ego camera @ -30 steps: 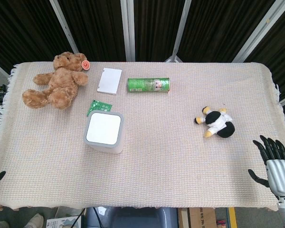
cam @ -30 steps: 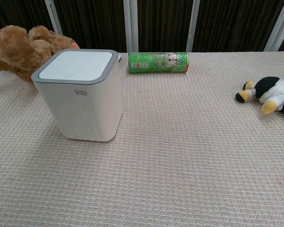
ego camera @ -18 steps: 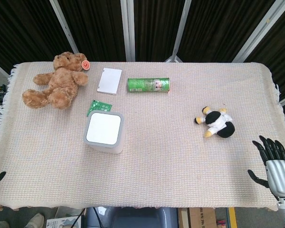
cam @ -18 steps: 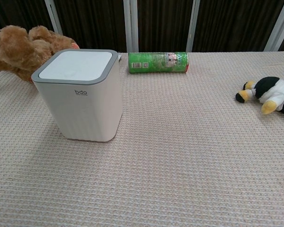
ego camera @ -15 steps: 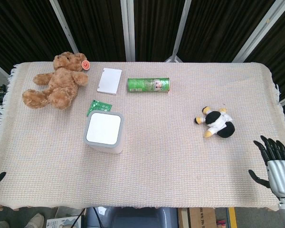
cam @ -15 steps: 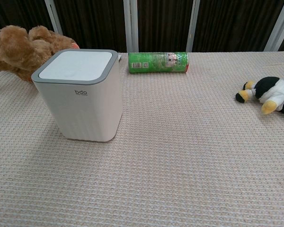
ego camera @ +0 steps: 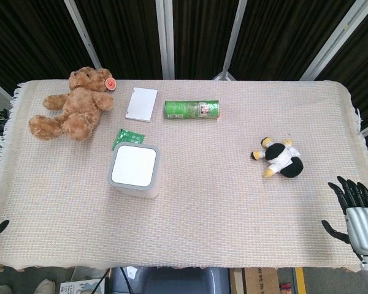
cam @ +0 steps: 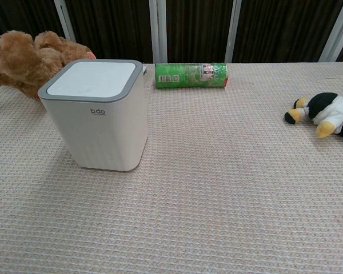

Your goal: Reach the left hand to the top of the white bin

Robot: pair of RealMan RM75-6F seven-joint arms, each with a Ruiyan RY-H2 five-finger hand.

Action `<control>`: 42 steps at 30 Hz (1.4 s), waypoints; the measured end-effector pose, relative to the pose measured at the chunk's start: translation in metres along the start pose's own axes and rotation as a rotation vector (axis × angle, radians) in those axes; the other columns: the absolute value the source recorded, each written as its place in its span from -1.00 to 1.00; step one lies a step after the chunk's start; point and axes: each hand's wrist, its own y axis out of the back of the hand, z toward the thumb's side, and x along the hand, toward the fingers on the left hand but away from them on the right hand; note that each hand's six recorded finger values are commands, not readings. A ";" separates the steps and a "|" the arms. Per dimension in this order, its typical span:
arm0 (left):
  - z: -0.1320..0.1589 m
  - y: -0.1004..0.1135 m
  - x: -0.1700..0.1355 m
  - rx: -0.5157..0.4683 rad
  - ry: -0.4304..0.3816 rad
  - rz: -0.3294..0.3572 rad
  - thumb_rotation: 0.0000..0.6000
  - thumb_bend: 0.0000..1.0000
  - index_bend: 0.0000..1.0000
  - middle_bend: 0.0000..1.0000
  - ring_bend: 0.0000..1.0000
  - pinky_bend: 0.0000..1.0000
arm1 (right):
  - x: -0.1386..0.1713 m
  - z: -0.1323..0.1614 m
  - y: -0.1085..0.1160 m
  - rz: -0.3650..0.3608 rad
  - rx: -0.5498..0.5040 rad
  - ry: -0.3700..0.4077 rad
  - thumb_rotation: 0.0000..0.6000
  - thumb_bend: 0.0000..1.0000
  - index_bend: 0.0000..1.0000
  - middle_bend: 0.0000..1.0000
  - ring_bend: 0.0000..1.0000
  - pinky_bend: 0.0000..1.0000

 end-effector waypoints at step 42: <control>0.189 0.041 0.096 0.089 -0.577 -0.312 1.00 0.69 -0.45 0.72 0.68 0.67 | -0.007 0.003 -0.014 0.030 0.025 -0.013 1.00 -0.56 -0.71 -0.87 -0.95 -1.00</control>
